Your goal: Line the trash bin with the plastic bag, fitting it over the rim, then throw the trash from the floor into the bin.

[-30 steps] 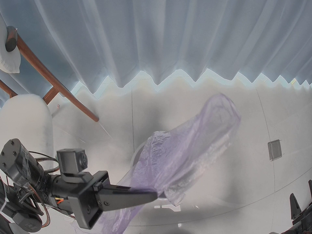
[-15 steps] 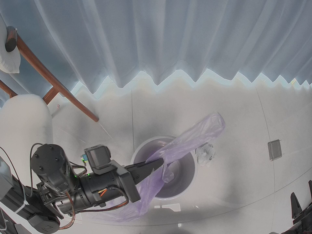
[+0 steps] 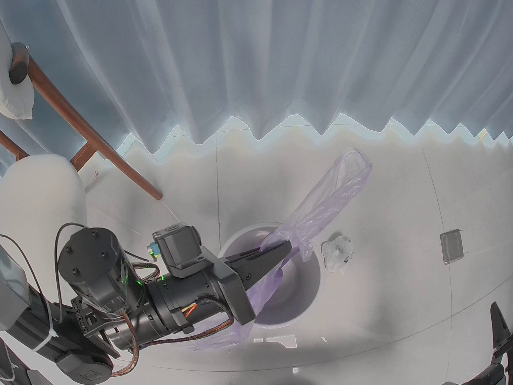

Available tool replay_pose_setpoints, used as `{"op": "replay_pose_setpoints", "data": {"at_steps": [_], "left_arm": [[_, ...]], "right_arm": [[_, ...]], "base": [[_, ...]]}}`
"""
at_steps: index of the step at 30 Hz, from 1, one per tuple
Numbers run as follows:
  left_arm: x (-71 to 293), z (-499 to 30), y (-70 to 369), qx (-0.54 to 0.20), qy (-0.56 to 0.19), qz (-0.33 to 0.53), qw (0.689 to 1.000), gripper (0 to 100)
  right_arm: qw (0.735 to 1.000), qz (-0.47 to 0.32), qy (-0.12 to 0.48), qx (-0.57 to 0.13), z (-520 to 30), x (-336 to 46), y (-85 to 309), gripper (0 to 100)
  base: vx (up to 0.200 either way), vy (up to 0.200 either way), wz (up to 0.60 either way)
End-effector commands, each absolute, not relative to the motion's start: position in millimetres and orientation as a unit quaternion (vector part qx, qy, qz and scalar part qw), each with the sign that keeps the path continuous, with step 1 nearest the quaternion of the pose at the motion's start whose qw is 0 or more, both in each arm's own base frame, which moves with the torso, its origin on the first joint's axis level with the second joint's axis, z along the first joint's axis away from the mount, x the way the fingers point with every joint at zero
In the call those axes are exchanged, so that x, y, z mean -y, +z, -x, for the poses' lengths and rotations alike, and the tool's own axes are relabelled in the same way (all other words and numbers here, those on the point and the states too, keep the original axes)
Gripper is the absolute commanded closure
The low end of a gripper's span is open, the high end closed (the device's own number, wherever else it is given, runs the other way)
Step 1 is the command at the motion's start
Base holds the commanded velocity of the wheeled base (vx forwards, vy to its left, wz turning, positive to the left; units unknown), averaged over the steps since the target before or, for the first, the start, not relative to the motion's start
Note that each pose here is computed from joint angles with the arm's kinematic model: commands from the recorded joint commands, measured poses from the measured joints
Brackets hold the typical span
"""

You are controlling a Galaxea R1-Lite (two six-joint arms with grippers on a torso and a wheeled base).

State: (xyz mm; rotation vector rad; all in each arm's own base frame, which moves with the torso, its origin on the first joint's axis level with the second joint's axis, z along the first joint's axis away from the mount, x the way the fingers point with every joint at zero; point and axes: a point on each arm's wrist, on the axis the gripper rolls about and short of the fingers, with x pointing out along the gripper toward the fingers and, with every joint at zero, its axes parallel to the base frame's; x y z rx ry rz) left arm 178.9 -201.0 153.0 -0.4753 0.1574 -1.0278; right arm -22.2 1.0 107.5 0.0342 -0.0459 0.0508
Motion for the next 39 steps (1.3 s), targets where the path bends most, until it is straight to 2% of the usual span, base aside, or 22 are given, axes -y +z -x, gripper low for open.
{"op": "replay_pose_setpoints", "data": {"at_steps": [1, 4, 6, 11, 13, 18, 25, 28, 29, 31, 32, 39], "left_arm": [[202, -180, 163, -0.06, -0.486, 0.223, 0.843, 100], [207, -183, 163, -0.084, -0.483, 0.197, 0.849, 100], [209, -185, 161, -0.097, -0.478, 0.142, 0.861, 100], [212, -192, 175, -0.069, -0.483, 0.141, 0.862, 100], [217, -197, 181, -0.083, -0.479, 0.135, 0.863, 100], [227, -205, 195, -0.113, -0.473, 0.067, 0.871, 100], [240, -208, 206, -0.119, -0.485, -0.06, 0.865, 100], [241, -204, 202, -0.124, -0.49, -0.073, 0.86, 100], [241, -201, 197, -0.129, -0.485, -0.079, 0.862, 100], [242, -200, 195, -0.131, -0.48, -0.082, 0.863, 100], [242, -200, 189, -0.138, -0.47, -0.089, 0.867, 100], [239, -190, 166, -0.14, -0.459, -0.11, 0.871, 100]], "right_arm": [[0.986, -0.146, 0.076, -0.037, 0, -2, 151, 0], [0.962, -0.243, 0.081, -0.093, -21, -4, 166, 0], [0.949, -0.282, 0.08, -0.112, -32, -6, 175, 0], [0.938, -0.274, 0.159, -0.141, -43, -13, 191, 0], [0.932, -0.266, 0.186, -0.159, -52, -17, 199, 0], [0.914, -0.264, 0.188, -0.242, -78, -28, 195, 0], [0.883, -0.28, 0.221, -0.305, -109, -54, 204, 0], [0.872, -0.298, 0.221, -0.319, -120, -61, 209, 0], [0.855, -0.331, 0.214, -0.338, -131, -71, 215, 0], [0.846, -0.346, 0.21, -0.348, -136, -75, 217, 0], [0.833, -0.368, 0.196, -0.365, -148, -84, 216, 0], [0.842, -0.342, 0.17, -0.382, -169, -97, 205, 0]], "base": [[0.0, 0.0, 0.0], [0.0, 0.0, 0.0], [0.0, 0.0, 0.0], [0.0, 0.0, 0.0], [0.0, 0.0, 0.0], [0.0, 0.0, 0.0], [0.0, 0.0, 0.0], [0.0, 0.0, 0.0], [0.0, 0.0, 0.0], [0.0, 0.0, 0.0], [0.0, 0.0, 0.0], [0.0, 0.0, 0.0]]}}
